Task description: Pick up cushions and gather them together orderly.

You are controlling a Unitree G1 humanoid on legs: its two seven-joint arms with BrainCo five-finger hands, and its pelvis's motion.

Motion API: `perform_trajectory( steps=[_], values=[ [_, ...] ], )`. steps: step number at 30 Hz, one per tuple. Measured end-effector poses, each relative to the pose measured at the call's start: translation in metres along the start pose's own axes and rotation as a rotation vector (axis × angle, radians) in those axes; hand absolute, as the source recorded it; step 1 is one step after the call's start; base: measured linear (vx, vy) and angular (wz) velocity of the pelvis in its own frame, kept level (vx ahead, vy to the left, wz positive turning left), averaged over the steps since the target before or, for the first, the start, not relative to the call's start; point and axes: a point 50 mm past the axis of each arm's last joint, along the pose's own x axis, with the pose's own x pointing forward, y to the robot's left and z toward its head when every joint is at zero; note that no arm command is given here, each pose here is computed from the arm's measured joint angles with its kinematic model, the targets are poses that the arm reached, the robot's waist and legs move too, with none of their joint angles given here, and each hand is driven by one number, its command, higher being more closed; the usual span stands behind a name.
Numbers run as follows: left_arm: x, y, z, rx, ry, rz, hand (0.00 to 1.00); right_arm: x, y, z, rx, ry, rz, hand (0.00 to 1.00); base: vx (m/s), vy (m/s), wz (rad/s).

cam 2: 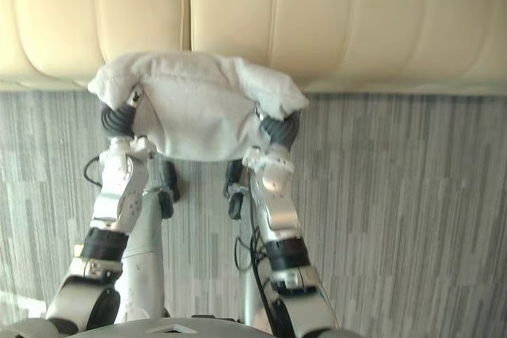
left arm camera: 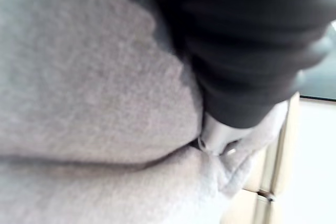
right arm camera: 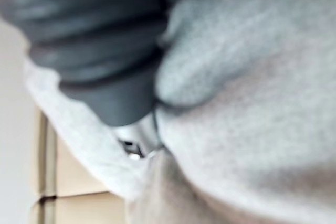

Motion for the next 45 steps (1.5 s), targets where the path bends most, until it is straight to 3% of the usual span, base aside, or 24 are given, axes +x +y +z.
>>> perform_trajectory(
  steps=[7, 26, 34, 45],
  values=[
    [-0.026, 0.024, -0.004, 0.045, 0.032, 0.056, 1.0, -0.017, -0.002, -0.009, -0.04, 0.045, 0.06, 1.0, 0.13, 0.048, -0.09],
    [-0.039, 0.04, -0.029, 0.237, 0.166, 0.01, 1.0, -0.021, -0.019, -0.04, -0.125, 0.185, 0.032, 1.0, 0.07, 0.019, -0.03],
    [-0.047, 0.01, -0.045, 0.182, 0.221, -0.089, 1.0, -0.044, -0.056, -0.049, -0.199, 0.267, -0.061, 1.0, 0.39, -0.191, 0.35],
    [-0.048, 0.005, -0.039, 0.138, 0.203, -0.093, 1.0, -0.046, -0.057, -0.031, -0.2, 0.201, -0.062, 1.0, 0.29, 0.068, 0.0]
  ],
)
